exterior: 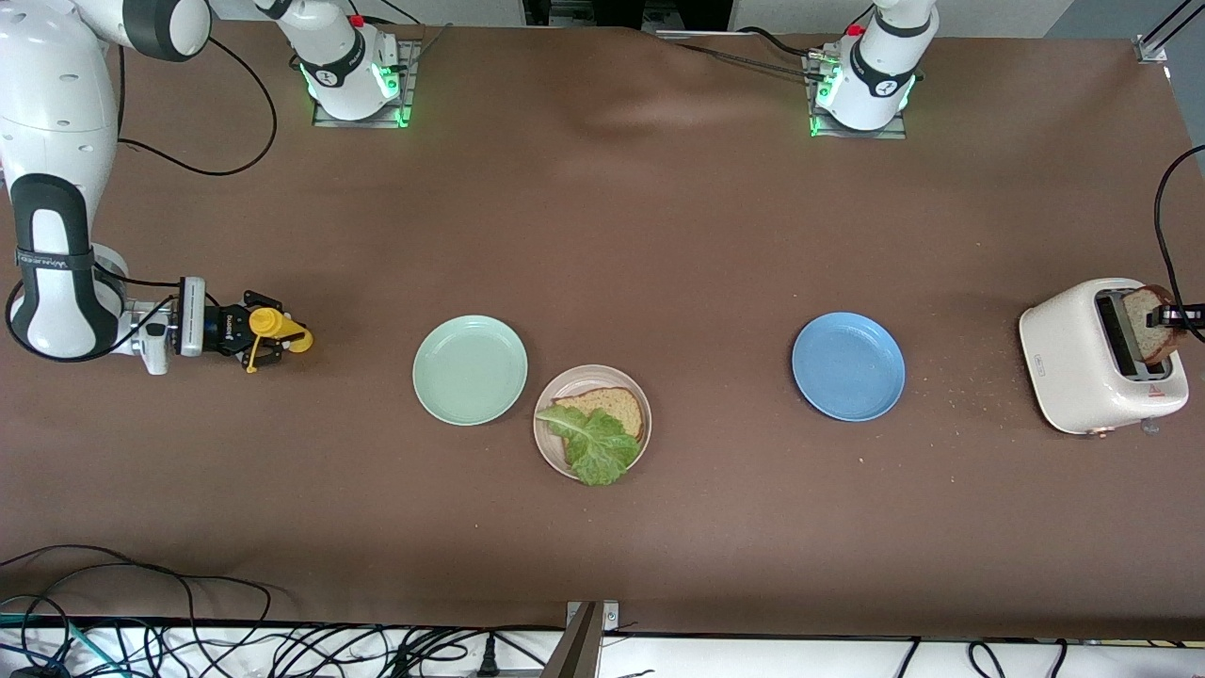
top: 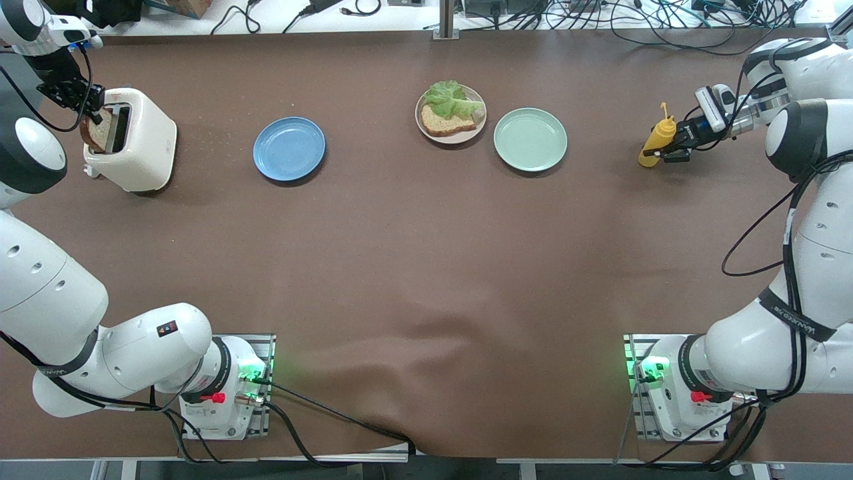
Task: Make sandwich on beige plate with both arms
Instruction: 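Lower the mustard with the right gripper while the left gripper grasps bread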
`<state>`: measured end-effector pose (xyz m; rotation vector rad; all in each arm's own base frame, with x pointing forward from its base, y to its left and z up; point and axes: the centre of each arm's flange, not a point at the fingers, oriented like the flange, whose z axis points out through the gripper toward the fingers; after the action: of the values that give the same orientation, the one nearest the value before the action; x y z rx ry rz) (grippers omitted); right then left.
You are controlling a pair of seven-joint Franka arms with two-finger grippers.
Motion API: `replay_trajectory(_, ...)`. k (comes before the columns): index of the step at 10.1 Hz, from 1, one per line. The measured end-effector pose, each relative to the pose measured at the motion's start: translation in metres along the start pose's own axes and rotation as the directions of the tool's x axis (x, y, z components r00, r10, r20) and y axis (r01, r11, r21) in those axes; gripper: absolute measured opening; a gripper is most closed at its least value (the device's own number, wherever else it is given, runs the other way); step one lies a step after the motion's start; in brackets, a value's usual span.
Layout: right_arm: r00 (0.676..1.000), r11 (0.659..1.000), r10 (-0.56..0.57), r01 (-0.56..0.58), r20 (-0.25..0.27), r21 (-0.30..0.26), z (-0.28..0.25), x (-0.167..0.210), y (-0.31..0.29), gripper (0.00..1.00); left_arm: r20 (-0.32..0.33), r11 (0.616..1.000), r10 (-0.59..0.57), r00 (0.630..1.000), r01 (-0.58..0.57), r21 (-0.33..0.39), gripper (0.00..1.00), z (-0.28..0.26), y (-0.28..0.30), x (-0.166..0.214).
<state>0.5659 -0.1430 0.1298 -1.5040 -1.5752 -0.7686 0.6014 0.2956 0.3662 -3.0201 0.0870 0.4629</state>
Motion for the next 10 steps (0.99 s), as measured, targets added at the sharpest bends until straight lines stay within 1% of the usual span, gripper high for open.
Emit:
replay_trajectory(1,1.0,1.0,-0.002,0.002,-0.001,-0.001,0.0,0.0,0.0,0.18,-0.001,1.0,0.001,1.0,-0.001,0.001,0.13,-0.003,0.001,0.0)
replay_trajectory(3,1.0,1.0,-0.01,0.01,-0.003,-0.001,0.0,0.0,0.0,0.18,0.004,1.0,0.001,1.0,-0.001,0.0,0.13,-0.009,0.002,-0.002)
replay_trajectory(4,1.0,1.0,-0.016,0.016,-0.006,-0.005,0.001,0.0,0.0,0.18,0.017,1.0,0.006,1.0,-0.006,-0.002,0.11,-0.021,0.007,-0.002)
replay_trajectory(5,1.0,1.0,-0.021,0.021,-0.014,-0.011,0.002,-0.001,0.001,0.18,0.034,1.0,0.023,0.999,-0.023,0.002,0.09,-0.038,0.019,0.0)
replay_trajectory(7,0.999,1.0,-0.024,0.023,-0.024,-0.014,0.003,-0.003,0.0,0.18,0.052,0.996,0.071,0.996,-0.074,0.05,0.09,-0.072,0.055,0.011)
replay_trajectory(9,0.999,1.0,-0.023,0.022,-0.027,-0.015,0.003,-0.003,0.0,0.18,0.045,0.993,0.098,0.994,-0.1,0.062,0.09,-0.1,0.079,0.016)
replay_trajectory(10,0.999,1.0,-0.023,0.022,-0.028,-0.015,0.003,-0.003,0.0,0.19,0.028,0.993,0.114,0.993,-0.115,0.04,0.09,-0.112,0.094,0.02)
